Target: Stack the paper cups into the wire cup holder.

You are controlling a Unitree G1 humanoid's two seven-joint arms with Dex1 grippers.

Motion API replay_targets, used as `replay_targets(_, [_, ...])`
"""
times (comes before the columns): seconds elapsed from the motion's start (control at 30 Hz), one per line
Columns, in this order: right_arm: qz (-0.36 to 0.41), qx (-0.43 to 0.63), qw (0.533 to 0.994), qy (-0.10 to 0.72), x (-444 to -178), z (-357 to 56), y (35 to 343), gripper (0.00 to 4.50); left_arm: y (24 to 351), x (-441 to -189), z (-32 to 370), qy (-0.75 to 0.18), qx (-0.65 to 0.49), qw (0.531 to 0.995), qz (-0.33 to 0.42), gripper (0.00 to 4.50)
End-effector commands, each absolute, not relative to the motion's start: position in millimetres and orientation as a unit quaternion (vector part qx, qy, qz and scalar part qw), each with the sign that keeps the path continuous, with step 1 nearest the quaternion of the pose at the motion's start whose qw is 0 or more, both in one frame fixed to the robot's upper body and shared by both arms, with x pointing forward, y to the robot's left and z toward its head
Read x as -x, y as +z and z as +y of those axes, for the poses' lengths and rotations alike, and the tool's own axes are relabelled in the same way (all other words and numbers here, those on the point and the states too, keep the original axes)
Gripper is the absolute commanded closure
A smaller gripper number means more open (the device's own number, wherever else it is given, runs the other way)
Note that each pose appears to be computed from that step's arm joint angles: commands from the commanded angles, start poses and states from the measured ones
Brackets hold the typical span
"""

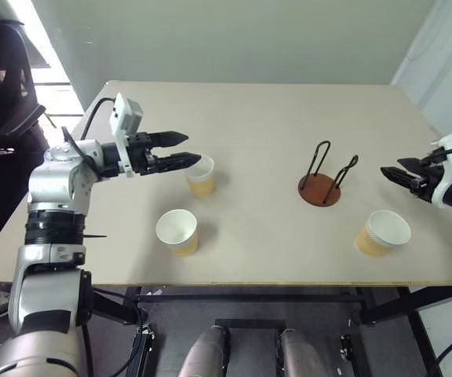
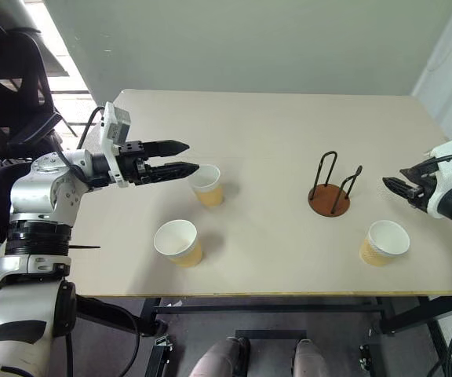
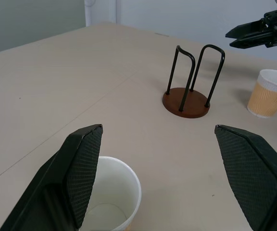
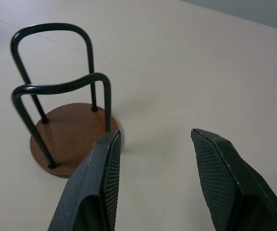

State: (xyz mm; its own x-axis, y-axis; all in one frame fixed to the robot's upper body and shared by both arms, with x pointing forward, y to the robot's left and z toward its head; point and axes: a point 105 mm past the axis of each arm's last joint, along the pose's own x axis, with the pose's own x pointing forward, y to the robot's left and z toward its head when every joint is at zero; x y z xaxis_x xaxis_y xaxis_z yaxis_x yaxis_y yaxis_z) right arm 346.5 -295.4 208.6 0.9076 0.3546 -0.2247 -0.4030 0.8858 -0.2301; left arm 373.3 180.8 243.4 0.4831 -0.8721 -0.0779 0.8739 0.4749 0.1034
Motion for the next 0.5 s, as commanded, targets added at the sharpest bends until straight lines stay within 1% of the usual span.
replay_targets(0.03, [0.069,0.153,0.962,0.216,-336,-293,229,2.21,256,-373,180,-0.508,-0.086,0.857,-0.014,0.52])
replay_targets(0.3, [0.060,0.134,0.958,0.246,-324,-287,246,2.21,250,-374,182,-0.504,-0.089,0.859,-0.013,0.52])
replay_targets(0.5, [0.081,0.077,0.948,0.297,-313,-261,240,2.21,249,-374,181,-0.508,-0.093,0.856,-0.012,0.52])
